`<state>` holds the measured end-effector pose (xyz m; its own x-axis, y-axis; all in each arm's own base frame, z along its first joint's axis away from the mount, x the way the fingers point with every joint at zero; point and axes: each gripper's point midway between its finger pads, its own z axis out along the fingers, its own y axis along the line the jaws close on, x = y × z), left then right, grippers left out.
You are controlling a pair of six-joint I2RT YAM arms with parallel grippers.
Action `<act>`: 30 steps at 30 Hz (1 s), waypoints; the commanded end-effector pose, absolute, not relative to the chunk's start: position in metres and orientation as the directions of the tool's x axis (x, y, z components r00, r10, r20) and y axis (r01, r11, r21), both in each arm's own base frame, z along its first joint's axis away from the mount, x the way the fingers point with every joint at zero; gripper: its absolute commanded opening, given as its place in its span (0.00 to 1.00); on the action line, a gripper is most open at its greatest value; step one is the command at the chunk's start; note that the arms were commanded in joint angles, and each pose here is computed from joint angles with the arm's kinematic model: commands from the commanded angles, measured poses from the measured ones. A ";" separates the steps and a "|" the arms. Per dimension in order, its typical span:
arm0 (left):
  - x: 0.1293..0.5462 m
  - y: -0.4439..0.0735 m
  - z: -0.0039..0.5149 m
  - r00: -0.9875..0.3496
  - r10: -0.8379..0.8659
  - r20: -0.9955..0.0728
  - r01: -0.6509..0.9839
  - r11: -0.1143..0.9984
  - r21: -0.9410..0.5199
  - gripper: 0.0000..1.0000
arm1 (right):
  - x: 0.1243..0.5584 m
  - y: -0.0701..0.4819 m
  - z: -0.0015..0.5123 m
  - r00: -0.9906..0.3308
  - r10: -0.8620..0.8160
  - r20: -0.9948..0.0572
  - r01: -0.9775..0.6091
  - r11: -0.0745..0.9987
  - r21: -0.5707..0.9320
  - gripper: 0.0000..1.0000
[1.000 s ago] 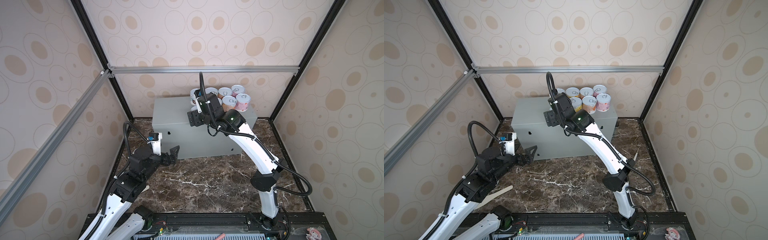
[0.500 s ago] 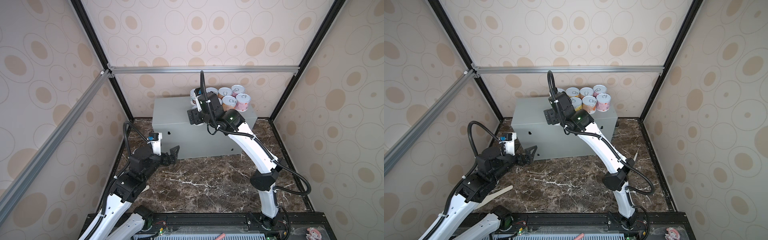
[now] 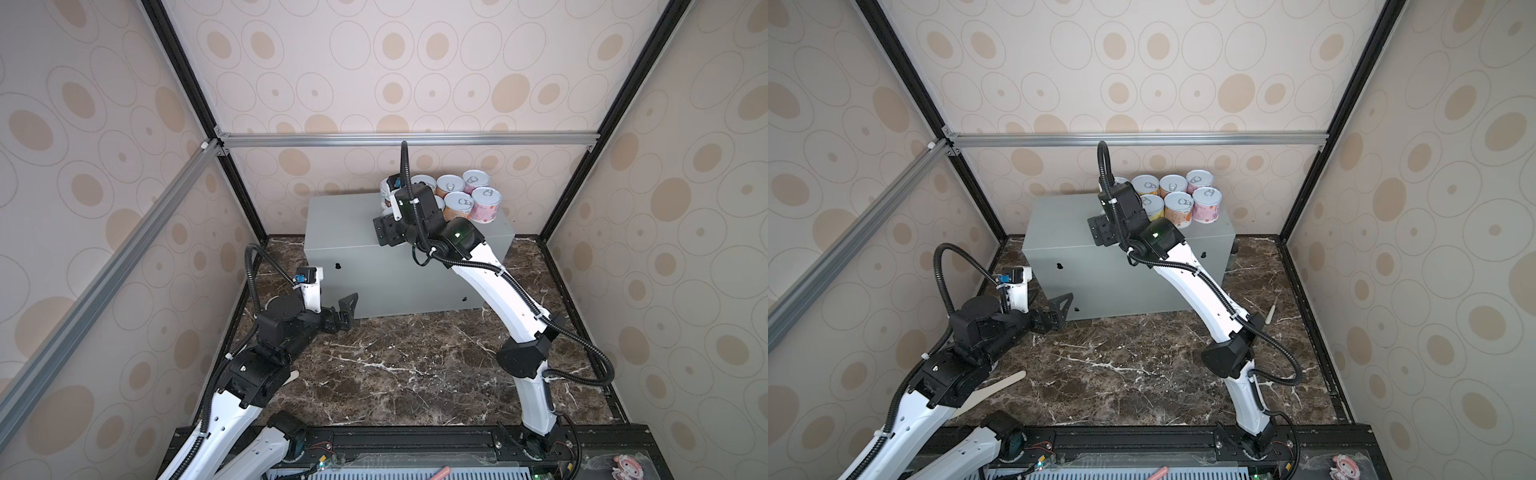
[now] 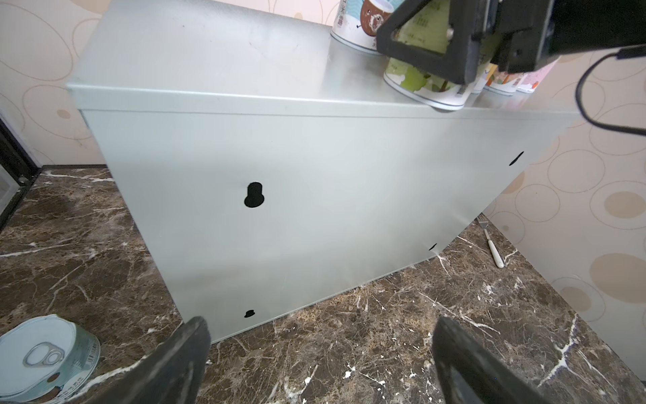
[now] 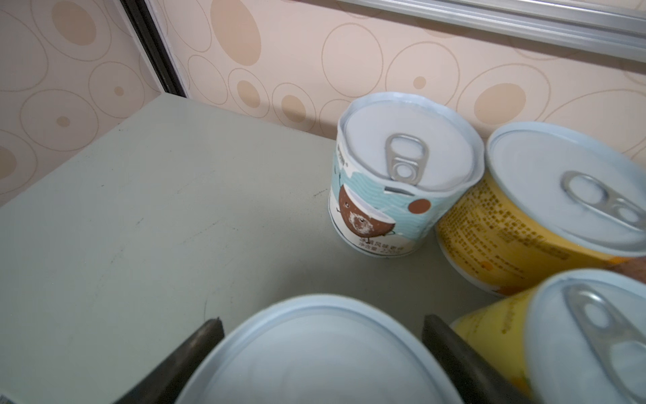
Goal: Place and organize the canned foods onto the counter
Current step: 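Lower the green-labelled can onto the cabinet top in front of the group, then open and raise the right gripper while the left arm rises toward the cabinet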
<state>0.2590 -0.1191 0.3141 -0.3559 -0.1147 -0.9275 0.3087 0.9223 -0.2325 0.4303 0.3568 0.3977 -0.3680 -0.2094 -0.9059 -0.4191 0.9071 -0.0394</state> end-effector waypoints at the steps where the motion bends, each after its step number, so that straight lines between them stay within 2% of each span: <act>1: 0.256 -0.116 0.339 -0.310 -0.136 -0.941 0.315 0.919 -0.237 0.99 | 0.426 0.354 0.413 -0.336 -0.195 -0.922 -0.434 0.900 -0.032 0.91; 16: 0.273 -0.133 0.375 -0.302 -0.054 -0.952 0.378 0.910 -0.172 0.97 | 0.387 0.327 0.477 -0.260 -0.105 -0.960 -0.477 0.878 0.033 0.95; 25: 0.287 -0.149 0.396 -0.306 -0.028 -0.952 0.415 0.896 -0.160 0.84 | 0.351 0.289 0.506 -0.238 -0.052 -0.970 -0.467 0.882 0.067 0.95; 30: 0.295 -0.156 0.403 -0.307 -0.028 -0.951 0.415 0.895 -0.160 0.76 | 0.332 0.266 0.487 -0.267 -0.062 -0.962 -0.446 0.892 0.066 0.93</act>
<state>0.2969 -0.1534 0.3865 -0.3345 -0.0369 -0.9417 0.3962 0.9011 -0.1760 0.3394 0.2772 0.4860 -0.2724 -0.0847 -0.9585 -0.4620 0.8853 0.0531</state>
